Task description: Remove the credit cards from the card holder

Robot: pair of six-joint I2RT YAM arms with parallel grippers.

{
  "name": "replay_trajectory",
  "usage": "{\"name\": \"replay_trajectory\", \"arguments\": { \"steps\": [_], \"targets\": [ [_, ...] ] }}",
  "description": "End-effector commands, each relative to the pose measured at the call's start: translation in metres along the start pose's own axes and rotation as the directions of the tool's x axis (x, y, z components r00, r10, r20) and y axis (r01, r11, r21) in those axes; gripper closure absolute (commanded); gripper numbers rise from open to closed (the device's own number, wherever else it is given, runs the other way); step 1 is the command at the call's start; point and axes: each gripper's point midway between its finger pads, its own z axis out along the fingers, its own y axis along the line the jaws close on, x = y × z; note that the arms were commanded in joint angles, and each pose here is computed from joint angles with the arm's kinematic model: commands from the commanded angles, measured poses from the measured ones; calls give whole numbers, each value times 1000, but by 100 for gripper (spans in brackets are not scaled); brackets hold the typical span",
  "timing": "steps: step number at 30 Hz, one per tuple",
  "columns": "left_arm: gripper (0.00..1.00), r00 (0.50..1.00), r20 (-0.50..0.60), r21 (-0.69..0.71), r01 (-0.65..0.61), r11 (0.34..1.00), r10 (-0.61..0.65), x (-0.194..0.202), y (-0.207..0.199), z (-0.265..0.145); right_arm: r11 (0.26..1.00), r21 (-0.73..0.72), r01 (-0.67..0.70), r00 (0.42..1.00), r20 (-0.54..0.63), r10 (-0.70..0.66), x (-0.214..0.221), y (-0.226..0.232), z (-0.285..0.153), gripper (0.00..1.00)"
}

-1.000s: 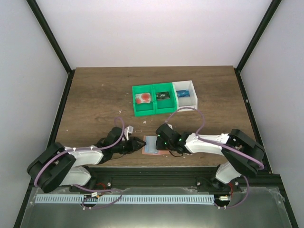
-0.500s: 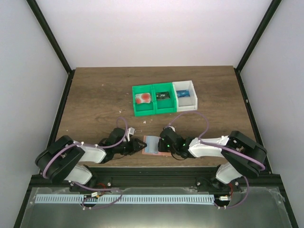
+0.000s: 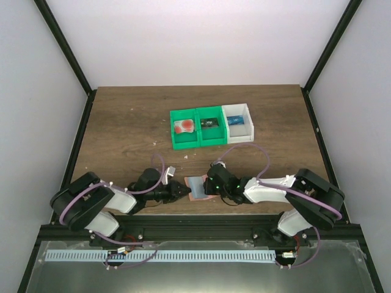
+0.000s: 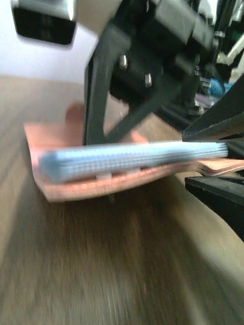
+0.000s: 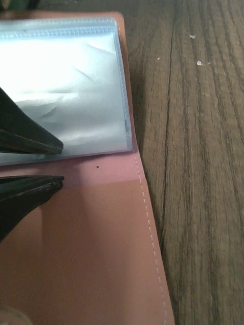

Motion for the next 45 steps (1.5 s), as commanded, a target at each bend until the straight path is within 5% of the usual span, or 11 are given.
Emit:
{"name": "replay_trajectory", "arguments": {
  "steps": [1, 19, 27, 45],
  "targets": [
    [74, 995, 43, 186, -100, 977, 93, -4, -57, -9, 1000, -26, 17, 997, -75, -19, 18, 4, 2, 86],
    [81, 985, 98, 14, -144, 989, 142, -13, -33, -11, 989, -142, 50, 995, -75, -62, 17, 37, -24, 63],
    [96, 985, 95, 10, -146, 989, 145, -13, -30, -13, 986, -161, 49, 995, -80, -63, 17, 51, -25, 47],
    [100, 968, 226, -58, -97, 994, 108, -14, -7, -42, 984, -176, 30, 993, -111, -50, 19, 72, -13, 38]
  ]
}}
